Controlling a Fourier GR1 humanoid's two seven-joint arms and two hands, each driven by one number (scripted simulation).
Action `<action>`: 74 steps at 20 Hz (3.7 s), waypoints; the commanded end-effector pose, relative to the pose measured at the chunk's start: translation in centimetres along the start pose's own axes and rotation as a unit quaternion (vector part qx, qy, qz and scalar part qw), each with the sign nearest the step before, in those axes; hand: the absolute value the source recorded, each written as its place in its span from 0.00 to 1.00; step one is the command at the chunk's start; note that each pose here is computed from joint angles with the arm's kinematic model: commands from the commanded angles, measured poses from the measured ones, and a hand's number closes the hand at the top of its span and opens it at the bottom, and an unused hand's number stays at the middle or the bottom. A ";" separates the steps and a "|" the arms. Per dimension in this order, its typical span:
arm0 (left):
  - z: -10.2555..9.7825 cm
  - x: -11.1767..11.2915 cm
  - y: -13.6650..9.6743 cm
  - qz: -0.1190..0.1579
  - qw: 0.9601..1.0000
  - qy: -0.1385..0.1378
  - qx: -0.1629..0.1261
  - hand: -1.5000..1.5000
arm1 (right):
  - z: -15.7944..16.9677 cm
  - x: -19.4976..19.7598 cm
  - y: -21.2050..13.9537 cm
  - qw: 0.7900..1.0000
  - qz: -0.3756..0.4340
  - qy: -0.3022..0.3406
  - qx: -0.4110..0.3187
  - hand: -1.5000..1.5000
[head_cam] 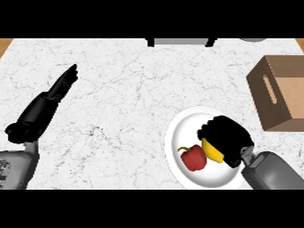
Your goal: Pick the lemon from the plate and place it in the cardboard box
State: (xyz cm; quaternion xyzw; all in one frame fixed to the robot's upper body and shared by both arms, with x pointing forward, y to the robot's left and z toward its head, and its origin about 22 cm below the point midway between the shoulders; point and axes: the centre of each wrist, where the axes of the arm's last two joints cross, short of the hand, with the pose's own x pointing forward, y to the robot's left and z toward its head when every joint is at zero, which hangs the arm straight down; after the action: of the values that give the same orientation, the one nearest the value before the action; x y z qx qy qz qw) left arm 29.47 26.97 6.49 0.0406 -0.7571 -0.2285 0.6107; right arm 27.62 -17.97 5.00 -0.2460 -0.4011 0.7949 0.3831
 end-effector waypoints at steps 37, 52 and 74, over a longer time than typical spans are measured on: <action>0.3 1.2 0.3 -0.007 1.000 -0.005 0.004 0.50 | 24.3 -15.5 0.9 0.854 -0.227 -0.180 -0.433 1.00; -1.0 1.3 -1.5 0.003 0.999 -0.018 -0.027 0.50 | 22.6 -26.0 -2.1 0.922 -0.187 -0.024 -0.339 1.00; -2.0 1.6 -1.4 -0.002 0.999 -0.023 -0.030 0.50 | 18.0 -30.2 -1.5 0.912 -0.266 -0.178 -0.257 0.00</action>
State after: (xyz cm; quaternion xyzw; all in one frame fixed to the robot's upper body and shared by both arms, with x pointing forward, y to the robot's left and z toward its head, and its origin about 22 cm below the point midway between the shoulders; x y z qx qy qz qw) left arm 30.66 24.61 7.70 0.0174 -0.7655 -0.2534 0.5912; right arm 32.39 -50.04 18.58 -0.2132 -0.6036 0.6254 0.4462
